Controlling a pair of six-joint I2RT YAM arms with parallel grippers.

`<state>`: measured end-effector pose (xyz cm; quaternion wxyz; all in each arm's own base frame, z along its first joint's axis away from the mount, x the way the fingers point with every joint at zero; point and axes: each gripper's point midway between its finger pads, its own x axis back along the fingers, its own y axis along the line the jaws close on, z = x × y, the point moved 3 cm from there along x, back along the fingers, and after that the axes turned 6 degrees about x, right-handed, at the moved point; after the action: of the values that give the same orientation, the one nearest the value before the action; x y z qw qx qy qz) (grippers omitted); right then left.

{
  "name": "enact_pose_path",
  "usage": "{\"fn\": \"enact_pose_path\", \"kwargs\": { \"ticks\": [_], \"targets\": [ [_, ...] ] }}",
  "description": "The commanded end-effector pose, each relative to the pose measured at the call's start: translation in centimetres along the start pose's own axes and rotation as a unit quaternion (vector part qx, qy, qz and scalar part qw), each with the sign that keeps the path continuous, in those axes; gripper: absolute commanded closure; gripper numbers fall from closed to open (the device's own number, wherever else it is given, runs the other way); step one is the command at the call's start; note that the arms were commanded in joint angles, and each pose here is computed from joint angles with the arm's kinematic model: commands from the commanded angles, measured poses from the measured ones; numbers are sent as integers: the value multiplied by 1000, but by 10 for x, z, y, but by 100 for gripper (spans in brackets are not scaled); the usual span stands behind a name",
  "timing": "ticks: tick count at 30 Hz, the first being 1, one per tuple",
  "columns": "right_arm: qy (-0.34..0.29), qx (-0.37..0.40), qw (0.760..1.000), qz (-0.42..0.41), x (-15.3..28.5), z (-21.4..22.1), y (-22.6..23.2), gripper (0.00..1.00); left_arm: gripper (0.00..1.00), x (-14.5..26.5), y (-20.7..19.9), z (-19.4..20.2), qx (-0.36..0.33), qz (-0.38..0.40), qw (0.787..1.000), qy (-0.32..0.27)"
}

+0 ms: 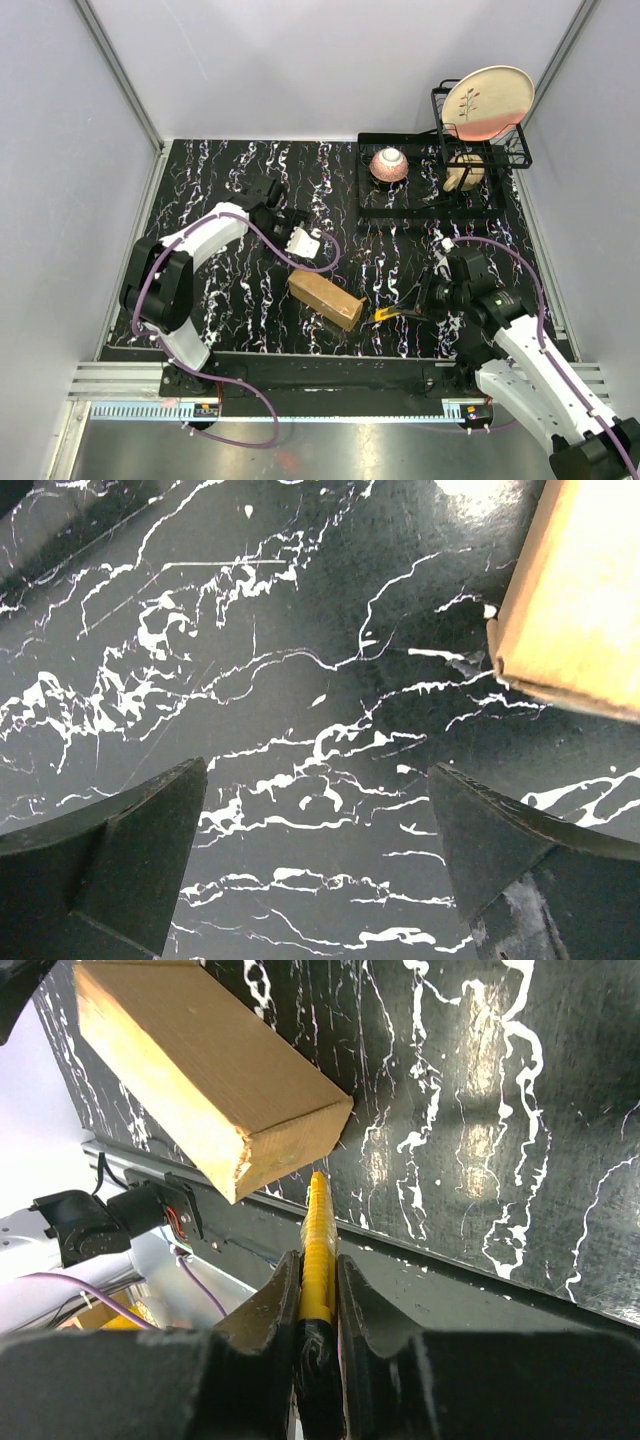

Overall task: Unpack the express box
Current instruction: Adjust the express box at the center of the board.

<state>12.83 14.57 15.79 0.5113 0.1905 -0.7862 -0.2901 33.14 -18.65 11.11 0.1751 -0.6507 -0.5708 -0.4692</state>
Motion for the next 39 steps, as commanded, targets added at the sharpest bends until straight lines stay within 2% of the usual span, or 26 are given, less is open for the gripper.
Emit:
{"fn": "enact_pose_path", "kwargs": {
  "ticks": [1,13,22,39],
  "targets": [
    [21,-9,999,-35,-9,3,7,100,1,2,1,-18,-49,-13,998,-28],
    [16,-17,997,-73,-30,-9,14,100,1,-2,-36,-31,-36,30,997,-54],
    [-1,-13,998,-69,-38,-24,17,100,1,0,-65,-43,-12,62,995,-83],
    [-34,11,998,-58,-48,-55,27,100,1,8,-114,-37,20,104,992,-72]
  ]
}}
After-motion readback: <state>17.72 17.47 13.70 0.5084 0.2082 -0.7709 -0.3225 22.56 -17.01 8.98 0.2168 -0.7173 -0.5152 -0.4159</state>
